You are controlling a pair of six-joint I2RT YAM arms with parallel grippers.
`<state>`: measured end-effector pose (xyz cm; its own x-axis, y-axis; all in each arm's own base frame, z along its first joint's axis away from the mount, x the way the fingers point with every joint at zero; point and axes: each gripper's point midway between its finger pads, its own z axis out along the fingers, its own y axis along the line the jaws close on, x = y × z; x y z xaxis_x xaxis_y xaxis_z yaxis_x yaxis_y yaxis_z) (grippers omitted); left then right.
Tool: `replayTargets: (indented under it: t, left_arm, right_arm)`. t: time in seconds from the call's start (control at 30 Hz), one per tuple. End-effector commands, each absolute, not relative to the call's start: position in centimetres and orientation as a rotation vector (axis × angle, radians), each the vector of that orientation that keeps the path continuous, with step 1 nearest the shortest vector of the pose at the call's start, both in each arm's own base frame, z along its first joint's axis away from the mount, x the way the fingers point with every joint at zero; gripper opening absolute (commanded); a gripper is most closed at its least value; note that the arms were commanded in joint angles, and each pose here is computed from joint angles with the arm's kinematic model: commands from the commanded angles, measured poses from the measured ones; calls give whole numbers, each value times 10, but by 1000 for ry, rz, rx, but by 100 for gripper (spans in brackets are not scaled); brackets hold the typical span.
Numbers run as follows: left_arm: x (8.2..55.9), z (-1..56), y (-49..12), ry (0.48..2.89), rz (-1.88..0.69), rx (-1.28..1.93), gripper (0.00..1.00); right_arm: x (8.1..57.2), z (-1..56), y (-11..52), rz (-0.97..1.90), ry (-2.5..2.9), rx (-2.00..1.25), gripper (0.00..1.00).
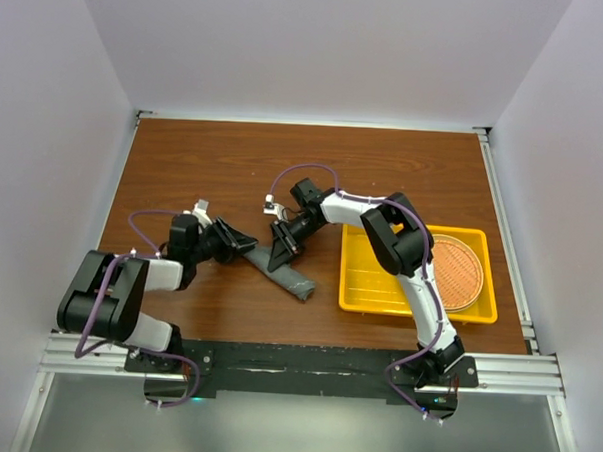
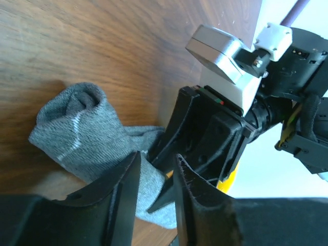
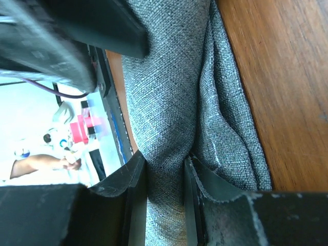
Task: Fold the napkin, place the utensils inside, and roll it up
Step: Roll the napkin with the utensil
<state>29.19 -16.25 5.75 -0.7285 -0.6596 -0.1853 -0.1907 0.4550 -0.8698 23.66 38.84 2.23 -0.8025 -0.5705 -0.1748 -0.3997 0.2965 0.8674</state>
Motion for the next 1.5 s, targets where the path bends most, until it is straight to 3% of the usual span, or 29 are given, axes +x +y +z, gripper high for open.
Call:
replayTargets:
  t: [0.0,0.1,0.33,0.63,0.83,1.07,1.23,1.47]
  left_arm:
    - [298,55,-160,2104,-1233,-694,35]
    - [287,30,-152,2136,-1179,-739,33]
    - [265,1,-150,2194,-1165,-760,31]
    - [275,6,-151,2214,-1154,-730,31]
    - [279,8,-152,2249,-1138,-743,31]
    - [283,11,-150,2342,-1077,-749,32]
    - [276,7,-153,2396,-1096,-836,32]
    - [272,7,-153,2433,-1085,-876,32]
  right_arm:
    - [230,-13,367,-1241,-2528,826,34]
    - [237,-10,364,-1172,-2608,833,45]
    - [262,35,343,-949,-2858,973,58]
    - [236,23,296,-493,-3023,1172,59]
    - [231,6,283,-247,-3056,1304,54]
    - [251,78,320,-186,-3248,1577,62]
    - [244,74,364,-210,-3192,1737,70]
    - [239,54,397,-117,-3117,1918,72]
